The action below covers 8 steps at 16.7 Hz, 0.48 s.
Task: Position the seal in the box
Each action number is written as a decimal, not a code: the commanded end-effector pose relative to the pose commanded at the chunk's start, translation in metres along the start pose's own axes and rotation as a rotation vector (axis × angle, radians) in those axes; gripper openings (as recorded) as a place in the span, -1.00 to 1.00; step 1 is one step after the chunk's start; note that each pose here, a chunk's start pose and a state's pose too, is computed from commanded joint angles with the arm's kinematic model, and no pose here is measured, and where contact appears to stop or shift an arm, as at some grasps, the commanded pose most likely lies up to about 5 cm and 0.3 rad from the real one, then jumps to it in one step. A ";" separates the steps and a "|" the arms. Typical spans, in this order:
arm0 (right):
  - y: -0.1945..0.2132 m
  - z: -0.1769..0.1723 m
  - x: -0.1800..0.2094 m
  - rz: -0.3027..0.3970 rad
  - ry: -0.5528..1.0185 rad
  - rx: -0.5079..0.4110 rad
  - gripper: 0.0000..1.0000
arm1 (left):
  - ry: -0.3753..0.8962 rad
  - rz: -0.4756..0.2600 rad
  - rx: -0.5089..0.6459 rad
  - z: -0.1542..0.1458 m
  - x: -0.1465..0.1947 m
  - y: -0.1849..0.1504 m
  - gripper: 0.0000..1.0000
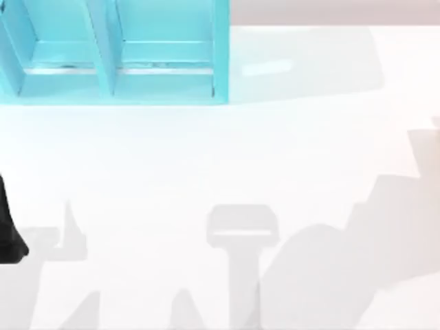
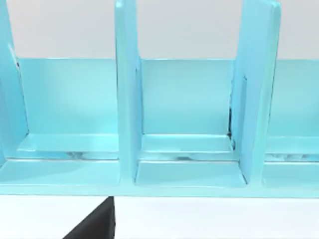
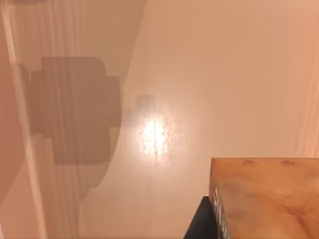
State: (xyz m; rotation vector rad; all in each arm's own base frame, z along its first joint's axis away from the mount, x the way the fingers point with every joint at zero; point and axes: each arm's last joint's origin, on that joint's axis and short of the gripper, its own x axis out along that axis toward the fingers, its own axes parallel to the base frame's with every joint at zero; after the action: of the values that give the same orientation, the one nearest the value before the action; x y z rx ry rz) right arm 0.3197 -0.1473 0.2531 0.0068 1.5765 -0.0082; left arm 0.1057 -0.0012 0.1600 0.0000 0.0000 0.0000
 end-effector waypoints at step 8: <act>0.000 -0.001 0.054 -0.001 -0.006 0.000 -1.00 | 0.000 0.000 0.000 0.000 0.000 0.000 1.00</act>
State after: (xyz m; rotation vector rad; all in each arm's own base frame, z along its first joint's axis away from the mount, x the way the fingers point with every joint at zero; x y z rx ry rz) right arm 0.3179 -0.1477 0.1993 0.0062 1.5701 -0.0095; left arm 0.1057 -0.0012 0.1600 0.0000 0.0000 0.0000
